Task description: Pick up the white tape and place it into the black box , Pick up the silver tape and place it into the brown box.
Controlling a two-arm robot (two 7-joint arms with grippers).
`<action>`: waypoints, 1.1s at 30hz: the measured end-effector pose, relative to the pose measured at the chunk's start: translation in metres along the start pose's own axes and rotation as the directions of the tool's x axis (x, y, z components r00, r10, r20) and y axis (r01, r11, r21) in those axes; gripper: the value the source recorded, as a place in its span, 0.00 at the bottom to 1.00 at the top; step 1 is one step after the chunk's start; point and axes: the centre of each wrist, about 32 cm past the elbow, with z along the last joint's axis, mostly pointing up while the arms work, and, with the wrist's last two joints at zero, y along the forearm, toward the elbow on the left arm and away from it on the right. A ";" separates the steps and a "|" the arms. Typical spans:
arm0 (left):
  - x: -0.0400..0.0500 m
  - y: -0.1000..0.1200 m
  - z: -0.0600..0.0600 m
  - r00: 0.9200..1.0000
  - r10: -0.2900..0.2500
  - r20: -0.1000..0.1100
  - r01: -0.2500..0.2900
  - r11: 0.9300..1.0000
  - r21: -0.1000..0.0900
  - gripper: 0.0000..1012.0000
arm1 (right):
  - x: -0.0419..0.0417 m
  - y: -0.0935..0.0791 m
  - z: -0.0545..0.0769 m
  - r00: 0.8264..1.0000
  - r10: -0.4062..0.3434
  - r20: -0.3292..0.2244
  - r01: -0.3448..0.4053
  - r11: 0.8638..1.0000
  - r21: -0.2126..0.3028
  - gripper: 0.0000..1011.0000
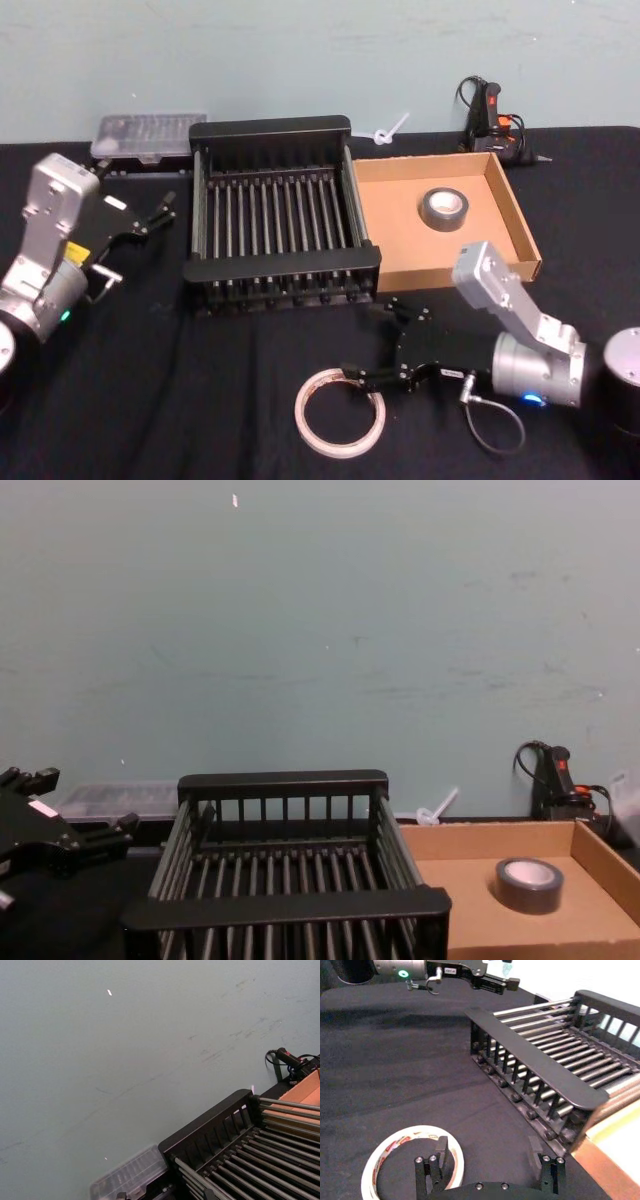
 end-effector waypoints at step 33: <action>0.0000 0.000 0.000 1.000 0.000 0.000 0.000 1.000 0.000 0.99 | 0.0005 0.016 -0.013 0.994 0.112 -0.006 -0.112 0.994 -0.003 0.99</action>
